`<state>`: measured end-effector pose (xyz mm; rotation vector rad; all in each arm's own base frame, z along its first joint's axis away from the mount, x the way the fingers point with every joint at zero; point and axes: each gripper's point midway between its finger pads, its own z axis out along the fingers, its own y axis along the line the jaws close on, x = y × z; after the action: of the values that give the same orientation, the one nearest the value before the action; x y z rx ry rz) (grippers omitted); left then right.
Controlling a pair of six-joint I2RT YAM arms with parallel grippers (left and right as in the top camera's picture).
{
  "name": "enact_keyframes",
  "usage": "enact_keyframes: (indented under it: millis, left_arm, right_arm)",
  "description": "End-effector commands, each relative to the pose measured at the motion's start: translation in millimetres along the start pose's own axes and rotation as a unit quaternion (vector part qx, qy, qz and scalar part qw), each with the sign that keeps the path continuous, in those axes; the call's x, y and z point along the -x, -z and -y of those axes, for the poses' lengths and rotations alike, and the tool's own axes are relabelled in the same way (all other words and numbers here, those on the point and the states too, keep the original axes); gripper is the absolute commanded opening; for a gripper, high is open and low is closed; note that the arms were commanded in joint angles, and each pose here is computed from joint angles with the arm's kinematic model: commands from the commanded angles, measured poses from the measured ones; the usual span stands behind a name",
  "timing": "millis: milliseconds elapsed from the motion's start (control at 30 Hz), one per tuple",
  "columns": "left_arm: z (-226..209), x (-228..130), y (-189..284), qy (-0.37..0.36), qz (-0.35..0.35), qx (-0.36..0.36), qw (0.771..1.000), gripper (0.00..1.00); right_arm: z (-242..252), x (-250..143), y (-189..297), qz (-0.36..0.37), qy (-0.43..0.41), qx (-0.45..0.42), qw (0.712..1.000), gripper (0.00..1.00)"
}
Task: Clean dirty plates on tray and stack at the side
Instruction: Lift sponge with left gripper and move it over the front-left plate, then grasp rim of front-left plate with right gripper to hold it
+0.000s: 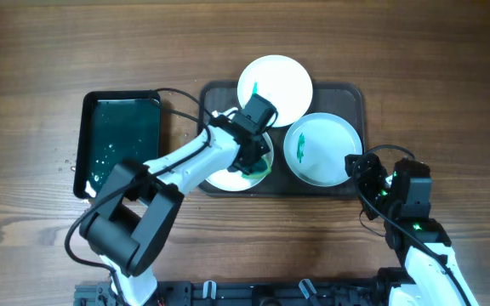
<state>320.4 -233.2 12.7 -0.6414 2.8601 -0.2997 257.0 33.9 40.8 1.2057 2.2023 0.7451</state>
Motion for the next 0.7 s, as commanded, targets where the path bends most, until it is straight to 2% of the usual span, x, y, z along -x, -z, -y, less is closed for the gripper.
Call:
enact_keyframes:
  millis: [0, 67, 167, 200, 233, 333, 367, 533, 600, 633, 667]
  left_arm:
    - [12.0, -0.3, 13.9, -0.049, -0.015, -0.04, 0.998, 0.04]
    - [15.8, 9.0, 29.5, -0.051, 0.012, -0.049, 0.997, 0.04]
    - [12.8, 25.1, 42.7, -0.046, 0.054, -0.042, 0.997, 0.04]
    - [9.7, 25.6, 41.5, -0.045, 0.054, -0.036, 0.997, 0.04]
    - [-0.9, 25.3, 36.1, -0.042, 0.05, -0.013, 0.998, 0.04]
    - [-11.0, 27.1, 31.6, -0.034, 0.047, 0.005, 0.998, 0.04]
    - [-13.9, 29.7, 30.8, -0.03, 0.047, 0.008, 0.998, 0.04]
    - [-20.0, 38.0, 30.6, -0.009, 0.034, 0.001, 0.999, 0.04]
    - [-21.3, 38.3, 30.5, -0.006, 0.03, 0.001, 1.0, 0.04]
    - [-22.4, 38.2, 30.5, -0.005, 0.028, 0.002, 1.0, 0.04]
    - [-22.9, 37.8, 30.4, -0.005, 0.028, 0.003, 1.0, 0.04]
  right_arm:
    - [-1.2, 7.7, 1.2, 0.016, 0.003, -0.007, 1.0, 1.0]
    - [-8.8, 3.9, 1.2, 0.004, 0.041, 0.011, 0.999, 0.99]
    - [-51.1, -16.0, 7.8, -0.049, 0.159, 0.12, 0.979, 1.0]
    - [-62.2, -22.2, 12.1, -0.064, 0.185, 0.15, 0.969, 0.94]
    - [-73.9, -27.5, 18.4, -0.08, 0.219, 0.171, 0.957, 0.82]
    - [-86.4, -29.6, 26.3, -0.087, 0.27, 0.165, 0.945, 0.68]
    - [-93.9, -31.7, 30.6, -0.09, 0.296, 0.16, 0.937, 0.66]
    - [-142.0, -54.4, 51.2, -0.079, 0.43, 0.153, 0.886, 0.69]
    - [-153.7, -74.1, 50.7, -0.086, 0.484, 0.151, 0.858, 0.78]
    - [-155.8, -84.7, 47.5, -0.094, 0.51, 0.151, 0.842, 0.89]
    - [-155.1, -95.7, 40.6, -0.103, 0.536, 0.143, 0.826, 0.94]
